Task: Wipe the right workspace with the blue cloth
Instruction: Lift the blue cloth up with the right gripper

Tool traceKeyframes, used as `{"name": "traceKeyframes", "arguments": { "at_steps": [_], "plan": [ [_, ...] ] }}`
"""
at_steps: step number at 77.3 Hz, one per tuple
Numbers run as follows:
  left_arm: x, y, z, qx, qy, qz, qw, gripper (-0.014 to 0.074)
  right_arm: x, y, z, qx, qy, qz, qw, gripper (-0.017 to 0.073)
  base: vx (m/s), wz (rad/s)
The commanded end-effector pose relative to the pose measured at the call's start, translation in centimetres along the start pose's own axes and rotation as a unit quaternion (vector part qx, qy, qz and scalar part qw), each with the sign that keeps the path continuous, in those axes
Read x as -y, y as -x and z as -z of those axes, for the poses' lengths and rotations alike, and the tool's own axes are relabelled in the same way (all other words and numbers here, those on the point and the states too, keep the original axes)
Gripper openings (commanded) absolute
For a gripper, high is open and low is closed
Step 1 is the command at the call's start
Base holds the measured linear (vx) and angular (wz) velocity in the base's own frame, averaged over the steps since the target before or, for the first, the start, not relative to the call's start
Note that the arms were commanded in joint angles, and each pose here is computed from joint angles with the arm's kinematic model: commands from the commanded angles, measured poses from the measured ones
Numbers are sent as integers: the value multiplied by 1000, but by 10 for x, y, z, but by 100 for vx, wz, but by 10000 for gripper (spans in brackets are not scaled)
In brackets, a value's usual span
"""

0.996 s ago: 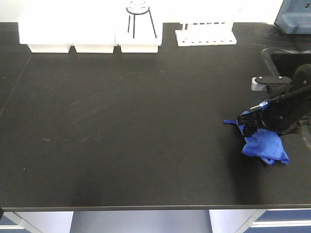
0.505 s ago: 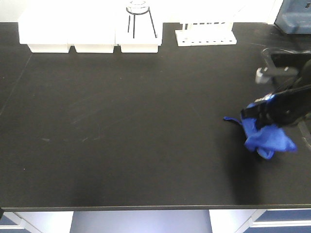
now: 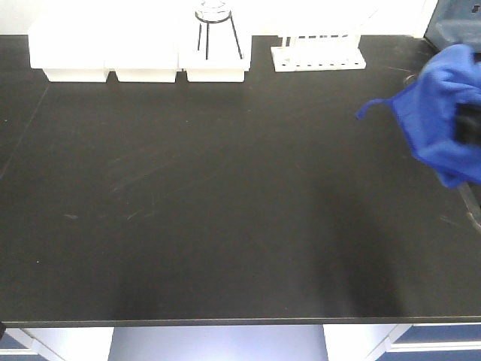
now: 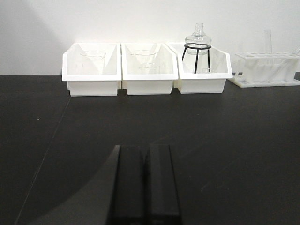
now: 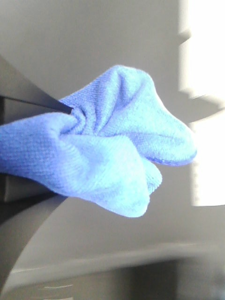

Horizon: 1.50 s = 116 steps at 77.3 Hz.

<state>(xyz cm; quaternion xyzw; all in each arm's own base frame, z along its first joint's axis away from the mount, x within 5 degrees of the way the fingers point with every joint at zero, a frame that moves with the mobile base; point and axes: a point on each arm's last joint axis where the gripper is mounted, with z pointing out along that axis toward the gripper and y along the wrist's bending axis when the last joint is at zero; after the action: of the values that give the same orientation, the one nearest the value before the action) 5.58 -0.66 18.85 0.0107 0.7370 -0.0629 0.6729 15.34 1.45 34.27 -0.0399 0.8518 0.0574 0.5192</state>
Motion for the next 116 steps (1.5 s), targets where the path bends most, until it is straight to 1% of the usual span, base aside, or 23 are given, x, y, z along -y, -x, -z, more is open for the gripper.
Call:
{"name": "traceKeyframes", "arguments": {
  "at_steps": [1, 6, 12, 17, 22, 28, 29, 30, 42, 47, 116],
  "plan": [
    [1, 16, 3, 60, -1, 1, 998, -6, -1, -4, 29, 106, -11, 13, 994, -4, 0, 0],
    [1, 16, 3, 60, -1, 1, 998, -6, -2, -21, 47, 147, -18, 23, 989, -4, 0, 0],
    [1, 16, 3, 60, -1, 1, 998, -6, -2, -40, 63, 187, -34, 47, 981, -4, 0, 0],
    [1, 16, 3, 60, -1, 1, 998, -6, -1, -56, 72, 210, -47, 67, 974, -4, 0, 0],
    [1, 16, 3, 60, -1, 1, 998, -6, -1, -69, 76, 224, -54, 79, 970, -4, 0, 0],
    [1, 16, 3, 60, -1, 1, 998, -6, 0, -81, 74, 223, -58, 85, 969, -4, 0, 0],
    [1, 16, 3, 60, -1, 1, 998, -6, 2, -95, 62, 197, -62, 93, 974, -4, 0, 0],
    [1, 16, 3, 60, -1, 1, 998, -6, 2, -95, 62, 196, -63, 94, 974, -4, 0, 0],
    [1, 16, 3, 60, -1, 1, 998, -6, 2, -98, 59, 186, -62, 92, 976, -4, 0, 0],
    [1, 16, 3, 60, -1, 1, 998, -6, 2, -98, 59, 189, -60, 85, 977, -4, 0, 0],
    [1, 16, 3, 60, -1, 1, 998, -6, 2, -99, 61, 190, -61, 86, 976, -4, 0, 0]
  ]
}}
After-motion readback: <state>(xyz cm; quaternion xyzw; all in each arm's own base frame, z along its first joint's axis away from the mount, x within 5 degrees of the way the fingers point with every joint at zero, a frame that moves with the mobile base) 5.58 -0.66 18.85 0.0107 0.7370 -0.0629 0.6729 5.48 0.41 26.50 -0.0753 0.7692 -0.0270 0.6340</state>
